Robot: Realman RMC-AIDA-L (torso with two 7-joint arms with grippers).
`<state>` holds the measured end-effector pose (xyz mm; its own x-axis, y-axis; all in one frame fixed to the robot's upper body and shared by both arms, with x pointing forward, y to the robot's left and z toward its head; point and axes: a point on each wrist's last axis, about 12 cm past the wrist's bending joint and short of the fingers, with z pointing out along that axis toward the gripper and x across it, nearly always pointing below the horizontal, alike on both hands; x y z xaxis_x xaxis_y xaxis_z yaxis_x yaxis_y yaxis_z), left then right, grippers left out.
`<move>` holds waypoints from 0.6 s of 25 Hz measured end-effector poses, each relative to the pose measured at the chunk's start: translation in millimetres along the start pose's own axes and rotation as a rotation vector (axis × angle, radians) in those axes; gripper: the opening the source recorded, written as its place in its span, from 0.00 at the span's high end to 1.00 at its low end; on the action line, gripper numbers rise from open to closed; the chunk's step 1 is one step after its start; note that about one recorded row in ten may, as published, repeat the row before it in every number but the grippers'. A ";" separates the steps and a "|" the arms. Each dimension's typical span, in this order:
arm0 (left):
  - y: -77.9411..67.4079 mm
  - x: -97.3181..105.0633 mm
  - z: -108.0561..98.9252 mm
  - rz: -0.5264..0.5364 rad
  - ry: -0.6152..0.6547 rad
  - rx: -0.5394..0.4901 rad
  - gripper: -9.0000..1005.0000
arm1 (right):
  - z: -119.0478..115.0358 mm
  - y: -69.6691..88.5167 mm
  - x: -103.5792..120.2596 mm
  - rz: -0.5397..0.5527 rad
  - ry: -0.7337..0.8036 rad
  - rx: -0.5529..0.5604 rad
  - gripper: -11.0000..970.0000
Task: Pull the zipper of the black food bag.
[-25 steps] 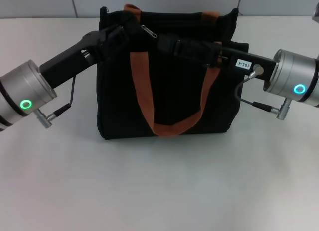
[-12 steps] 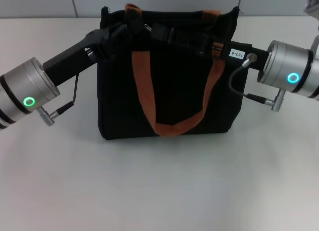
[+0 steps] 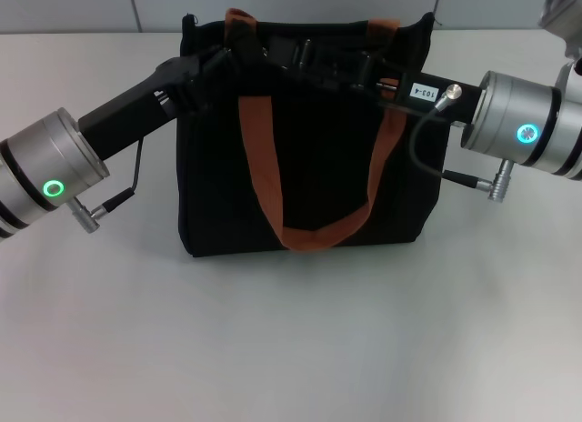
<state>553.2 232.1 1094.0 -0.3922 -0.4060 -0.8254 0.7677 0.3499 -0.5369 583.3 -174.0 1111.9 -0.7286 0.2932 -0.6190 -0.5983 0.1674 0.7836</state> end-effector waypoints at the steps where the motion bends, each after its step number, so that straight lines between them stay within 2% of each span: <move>1: 0.0 0.1 0.1 0.001 0.001 0.000 0.97 | 1.3 0.2 -0.1 0.002 0.002 -0.002 0.23; 15: -0.3 2.5 0.8 0.003 0.013 0.002 0.97 | 8.1 0.3 2.7 0.024 0.017 -0.009 0.25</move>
<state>552.4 230.3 1092.3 -0.3970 -0.3938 -0.8291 0.7696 0.3495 -0.5344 583.9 -165.6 1110.9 -0.7484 0.2814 -0.6005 -0.5833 0.1517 0.7980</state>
